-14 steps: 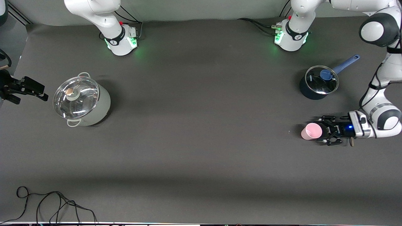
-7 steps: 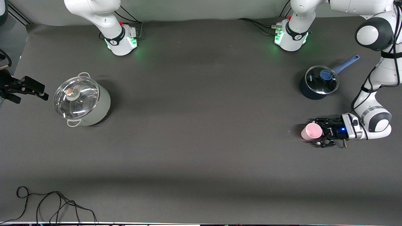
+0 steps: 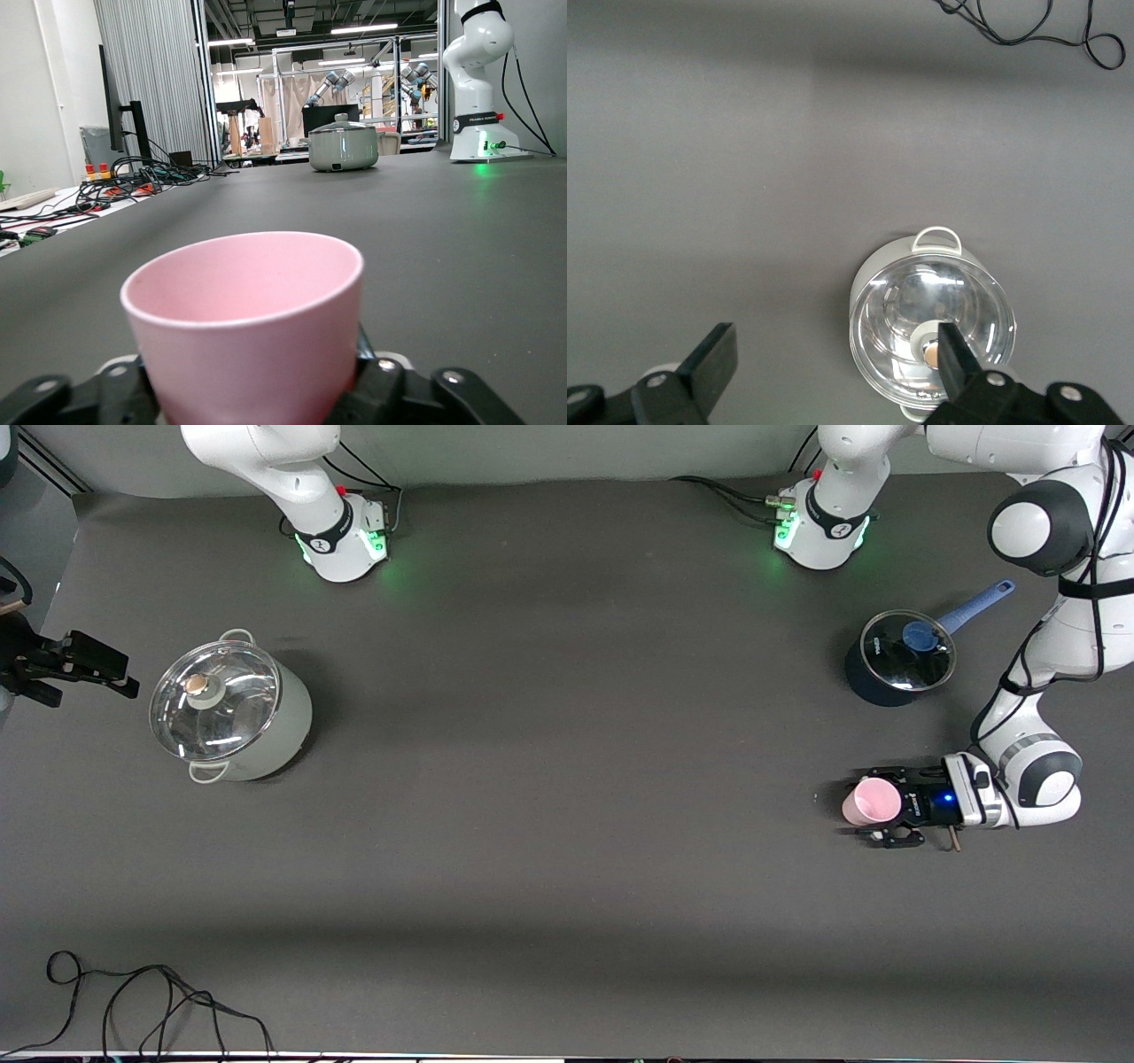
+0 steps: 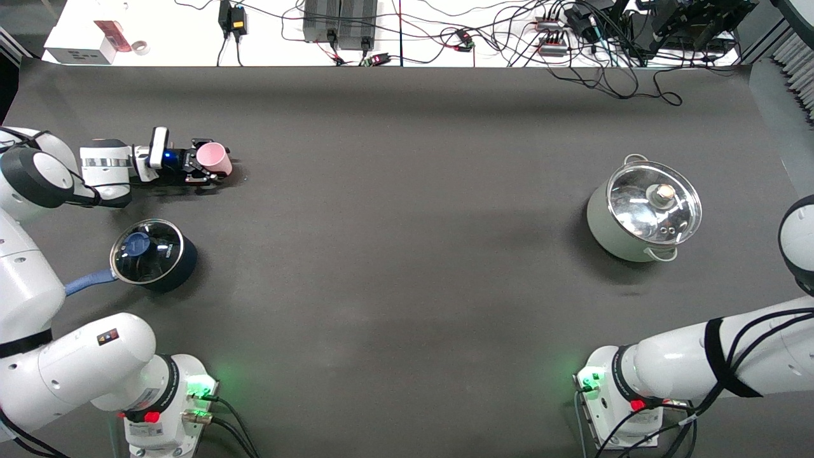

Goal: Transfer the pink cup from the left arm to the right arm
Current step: 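Close the left gripper on the pink cup's side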

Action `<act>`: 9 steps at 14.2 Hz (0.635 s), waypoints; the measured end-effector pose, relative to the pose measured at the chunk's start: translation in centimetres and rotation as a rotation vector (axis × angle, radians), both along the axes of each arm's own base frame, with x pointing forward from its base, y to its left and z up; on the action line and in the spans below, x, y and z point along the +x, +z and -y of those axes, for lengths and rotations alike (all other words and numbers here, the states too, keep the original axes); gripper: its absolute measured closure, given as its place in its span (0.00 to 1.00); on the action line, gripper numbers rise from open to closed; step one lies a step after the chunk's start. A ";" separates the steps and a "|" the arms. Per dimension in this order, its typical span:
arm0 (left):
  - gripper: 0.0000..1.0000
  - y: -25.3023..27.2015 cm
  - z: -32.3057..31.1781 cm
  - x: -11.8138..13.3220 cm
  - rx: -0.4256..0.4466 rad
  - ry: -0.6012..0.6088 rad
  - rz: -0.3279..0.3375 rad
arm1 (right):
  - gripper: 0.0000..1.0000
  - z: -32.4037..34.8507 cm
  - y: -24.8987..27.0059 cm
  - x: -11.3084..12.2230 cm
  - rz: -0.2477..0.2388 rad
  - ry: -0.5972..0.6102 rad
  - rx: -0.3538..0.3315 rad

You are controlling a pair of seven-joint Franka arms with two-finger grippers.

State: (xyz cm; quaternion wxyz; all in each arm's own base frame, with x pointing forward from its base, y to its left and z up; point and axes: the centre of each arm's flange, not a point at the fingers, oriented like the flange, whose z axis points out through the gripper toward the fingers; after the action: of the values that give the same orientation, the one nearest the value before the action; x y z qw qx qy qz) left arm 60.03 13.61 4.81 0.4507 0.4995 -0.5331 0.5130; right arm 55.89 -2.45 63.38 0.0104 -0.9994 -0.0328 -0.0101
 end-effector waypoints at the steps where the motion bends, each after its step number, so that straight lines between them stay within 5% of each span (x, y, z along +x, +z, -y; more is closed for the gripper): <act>1: 0.33 0.0 0.0 0.0 -0.001 0.002 0.005 | 0.00 0.0 0.0 0.0 0.000 0.000 0.000; 9: 0.34 1.1 2.8 1.3 -0.050 -0.009 0.072 | 0.00 0.0 0.0 0.0 0.000 0.000 0.000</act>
State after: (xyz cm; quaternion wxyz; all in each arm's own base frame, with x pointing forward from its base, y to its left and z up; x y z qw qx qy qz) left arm 61.34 10.80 5.90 0.4457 0.4668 -0.5383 0.5419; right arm 55.89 -2.47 63.37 0.0104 -0.9994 -0.0326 -0.0100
